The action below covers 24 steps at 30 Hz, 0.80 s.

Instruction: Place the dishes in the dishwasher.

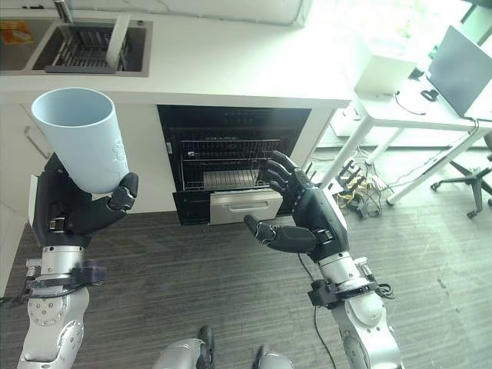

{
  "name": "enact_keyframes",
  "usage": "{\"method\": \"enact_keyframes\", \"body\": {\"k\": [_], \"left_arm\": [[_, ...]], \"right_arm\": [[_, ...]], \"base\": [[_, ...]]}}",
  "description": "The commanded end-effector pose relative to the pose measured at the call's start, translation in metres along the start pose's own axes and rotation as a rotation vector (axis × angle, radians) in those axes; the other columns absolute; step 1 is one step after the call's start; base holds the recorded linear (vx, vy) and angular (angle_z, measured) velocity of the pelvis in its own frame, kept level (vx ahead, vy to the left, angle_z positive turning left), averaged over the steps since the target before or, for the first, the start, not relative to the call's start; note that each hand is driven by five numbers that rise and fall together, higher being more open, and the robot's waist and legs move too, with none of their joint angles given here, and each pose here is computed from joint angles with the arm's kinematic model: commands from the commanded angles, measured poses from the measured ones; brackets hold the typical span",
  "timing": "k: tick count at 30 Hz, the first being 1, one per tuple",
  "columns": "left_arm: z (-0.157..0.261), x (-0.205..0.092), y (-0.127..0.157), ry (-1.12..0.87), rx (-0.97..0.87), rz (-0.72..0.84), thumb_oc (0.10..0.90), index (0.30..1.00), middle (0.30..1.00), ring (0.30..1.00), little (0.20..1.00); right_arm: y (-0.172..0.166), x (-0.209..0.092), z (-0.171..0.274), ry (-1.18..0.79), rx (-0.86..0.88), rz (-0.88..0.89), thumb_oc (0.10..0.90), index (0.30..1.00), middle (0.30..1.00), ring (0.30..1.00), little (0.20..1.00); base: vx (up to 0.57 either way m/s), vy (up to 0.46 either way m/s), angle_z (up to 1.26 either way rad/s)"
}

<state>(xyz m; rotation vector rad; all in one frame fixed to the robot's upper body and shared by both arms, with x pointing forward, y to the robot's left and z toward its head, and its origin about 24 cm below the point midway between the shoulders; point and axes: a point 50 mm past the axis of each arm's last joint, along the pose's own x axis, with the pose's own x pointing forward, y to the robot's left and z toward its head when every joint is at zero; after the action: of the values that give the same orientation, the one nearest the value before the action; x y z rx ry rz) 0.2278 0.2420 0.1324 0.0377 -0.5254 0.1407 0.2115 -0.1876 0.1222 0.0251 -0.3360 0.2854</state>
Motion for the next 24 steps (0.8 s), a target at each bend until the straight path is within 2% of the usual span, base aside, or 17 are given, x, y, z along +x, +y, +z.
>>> {"method": "enact_keyframes", "body": {"k": [1,4,7,12,17,24], "left_arm": [[0.052,0.014,-0.021,-0.292,0.018,-0.117,0.400,0.300,0.300,0.300,0.300],[0.054,0.010,-0.016,-0.288,0.020,-0.099,0.400,0.300,0.300,0.300,0.300],[0.048,0.009,-0.021,-0.247,-0.054,-0.060,0.400,0.300,0.300,0.300,0.300],[0.051,0.001,-0.024,-0.257,-0.109,-0.062,0.400,0.300,0.300,0.300,0.300],[0.048,-0.005,-0.024,-0.256,-0.124,-0.066,0.400,0.300,0.300,0.300,0.300],[0.047,-0.009,-0.020,-0.259,-0.109,-0.073,0.400,0.300,0.300,0.300,0.300]], "right_arm": [[-0.003,0.015,0.038,-0.269,-0.020,-0.003,0.800,0.900,0.900,0.900,0.900],[-0.001,0.017,0.039,-0.268,-0.020,0.009,0.800,0.900,0.900,0.900,0.900],[-0.002,0.026,0.041,-0.264,-0.056,-0.002,0.800,0.900,0.900,0.900,0.900],[-0.016,0.016,0.044,-0.217,-0.079,-0.014,0.800,0.900,0.900,0.900,0.900],[-0.016,0.012,0.041,-0.195,-0.098,-0.003,0.800,0.900,0.900,0.900,0.900],[-0.010,0.013,0.036,-0.178,-0.092,0.006,0.800,0.900,0.900,0.900,0.900]], "base": [[0.38,-0.371,0.40],[0.37,-0.442,0.30],[0.44,-0.550,0.38],[0.30,-0.368,0.11],[0.12,-0.087,0.12],[0.14,0.103,0.10]]}}
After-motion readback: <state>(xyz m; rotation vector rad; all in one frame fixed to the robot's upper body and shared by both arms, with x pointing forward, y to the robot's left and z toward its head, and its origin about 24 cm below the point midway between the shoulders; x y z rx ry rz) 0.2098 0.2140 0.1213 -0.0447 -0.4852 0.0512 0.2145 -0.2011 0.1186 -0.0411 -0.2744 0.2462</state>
